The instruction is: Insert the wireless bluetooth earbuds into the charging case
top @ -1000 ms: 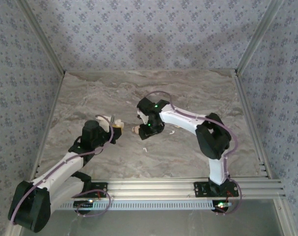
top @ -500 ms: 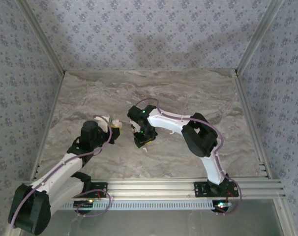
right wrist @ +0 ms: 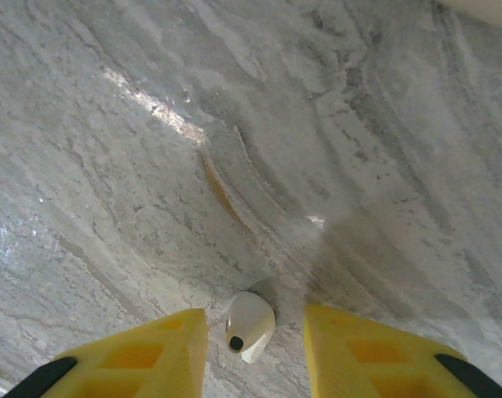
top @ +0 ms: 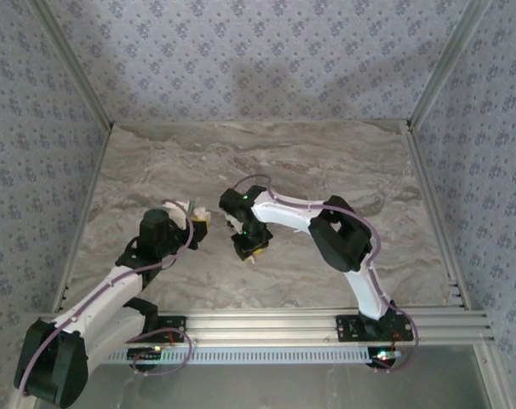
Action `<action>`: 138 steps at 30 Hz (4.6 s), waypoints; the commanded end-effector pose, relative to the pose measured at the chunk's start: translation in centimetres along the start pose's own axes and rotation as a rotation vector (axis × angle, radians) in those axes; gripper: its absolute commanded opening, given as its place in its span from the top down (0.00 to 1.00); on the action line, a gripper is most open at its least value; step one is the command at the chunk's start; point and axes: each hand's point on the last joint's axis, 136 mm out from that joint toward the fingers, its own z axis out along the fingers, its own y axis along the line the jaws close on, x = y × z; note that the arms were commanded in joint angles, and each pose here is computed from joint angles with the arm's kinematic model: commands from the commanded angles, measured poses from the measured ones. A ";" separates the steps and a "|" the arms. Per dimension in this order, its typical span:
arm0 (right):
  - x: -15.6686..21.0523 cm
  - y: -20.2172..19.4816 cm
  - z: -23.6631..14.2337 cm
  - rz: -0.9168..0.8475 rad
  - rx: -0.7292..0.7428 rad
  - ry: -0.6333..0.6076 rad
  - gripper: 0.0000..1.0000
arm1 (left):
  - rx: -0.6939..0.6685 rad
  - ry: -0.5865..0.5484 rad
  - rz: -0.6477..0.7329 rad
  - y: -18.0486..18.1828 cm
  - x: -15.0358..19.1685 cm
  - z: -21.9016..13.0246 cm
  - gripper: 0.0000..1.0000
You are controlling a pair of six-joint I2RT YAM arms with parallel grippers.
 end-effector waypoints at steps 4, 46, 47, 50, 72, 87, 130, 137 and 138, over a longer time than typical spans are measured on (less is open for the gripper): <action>0.4 0.0 1.0 0.031 0.006 0.033 0.71 | 0.011 -0.013 0.026 -0.3 -0.6 -0.3 0.84; 2.6 -3.7 -25.0 -0.148 -0.333 -1.287 0.78 | 0.787 -0.327 0.447 -18.8 -4.4 2.0 0.87; 2.5 -3.5 -24.9 -0.158 -0.340 -1.288 0.78 | 0.791 -0.328 0.450 -18.9 -4.4 2.0 0.87; 2.6 -2.9 -24.8 -0.185 -0.350 -1.284 0.78 | 0.805 -0.334 0.461 -19.3 -4.5 1.8 0.87; 2.0 -1.5 -23.2 -0.233 -0.376 -1.211 0.79 | 0.796 -0.377 0.484 -19.6 -5.5 1.0 0.87; 2.6 -1.5 -23.1 -0.286 -0.276 -1.176 0.80 | 0.770 -0.361 0.547 -19.4 -4.9 1.2 0.88; 3.2 -0.9 -22.3 -0.366 -0.172 -1.106 0.80 | 0.696 -0.394 0.743 -19.6 -4.0 0.8 0.88; 3.4 -1.0 -21.6 -0.364 -0.169 -1.076 0.80 | 0.683 -0.401 0.743 -19.5 -4.2 0.7 0.89; 3.4 -1.0 -21.5 -0.363 -0.169 -1.074 0.80 | 0.678 -0.407 0.741 -19.4 -4.4 0.7 0.89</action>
